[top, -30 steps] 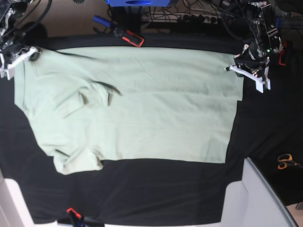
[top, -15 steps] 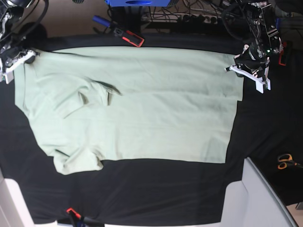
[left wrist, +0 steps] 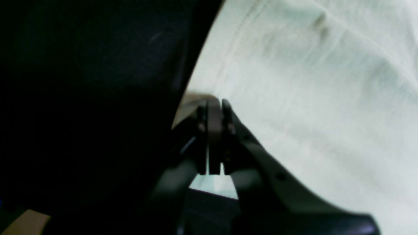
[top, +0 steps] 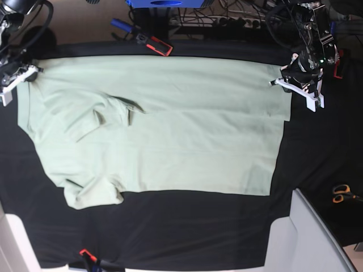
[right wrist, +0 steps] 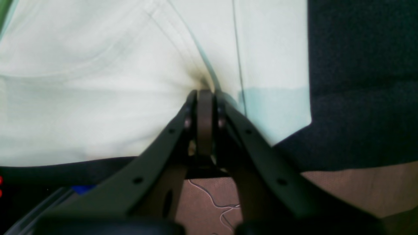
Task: Fold the T-shirt properly
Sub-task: 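Pull the grasped shoulder corners apart and toward the robot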
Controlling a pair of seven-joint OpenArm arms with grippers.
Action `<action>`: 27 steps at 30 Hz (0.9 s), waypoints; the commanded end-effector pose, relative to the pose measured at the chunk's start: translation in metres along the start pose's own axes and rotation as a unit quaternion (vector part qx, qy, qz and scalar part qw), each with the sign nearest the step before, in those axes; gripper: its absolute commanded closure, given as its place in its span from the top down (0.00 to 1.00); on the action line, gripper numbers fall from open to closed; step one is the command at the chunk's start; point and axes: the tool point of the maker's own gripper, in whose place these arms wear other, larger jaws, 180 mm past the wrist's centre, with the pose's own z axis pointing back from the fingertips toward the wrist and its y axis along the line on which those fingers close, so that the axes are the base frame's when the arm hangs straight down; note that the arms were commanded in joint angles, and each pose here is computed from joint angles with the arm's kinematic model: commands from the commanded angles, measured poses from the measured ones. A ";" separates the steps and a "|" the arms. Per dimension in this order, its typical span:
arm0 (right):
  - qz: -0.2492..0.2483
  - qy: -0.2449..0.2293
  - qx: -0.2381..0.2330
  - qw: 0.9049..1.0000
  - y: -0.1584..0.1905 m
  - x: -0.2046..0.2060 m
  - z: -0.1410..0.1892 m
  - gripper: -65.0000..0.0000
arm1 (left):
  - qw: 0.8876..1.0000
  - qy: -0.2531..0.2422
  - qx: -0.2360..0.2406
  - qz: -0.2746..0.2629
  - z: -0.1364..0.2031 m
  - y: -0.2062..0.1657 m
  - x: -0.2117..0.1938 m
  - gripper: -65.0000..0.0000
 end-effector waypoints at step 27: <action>-0.034 -0.117 -0.073 0.990 -0.036 0.050 0.035 0.47 | 1.000 0.017 0.021 -0.015 0.015 0.010 -0.007 0.00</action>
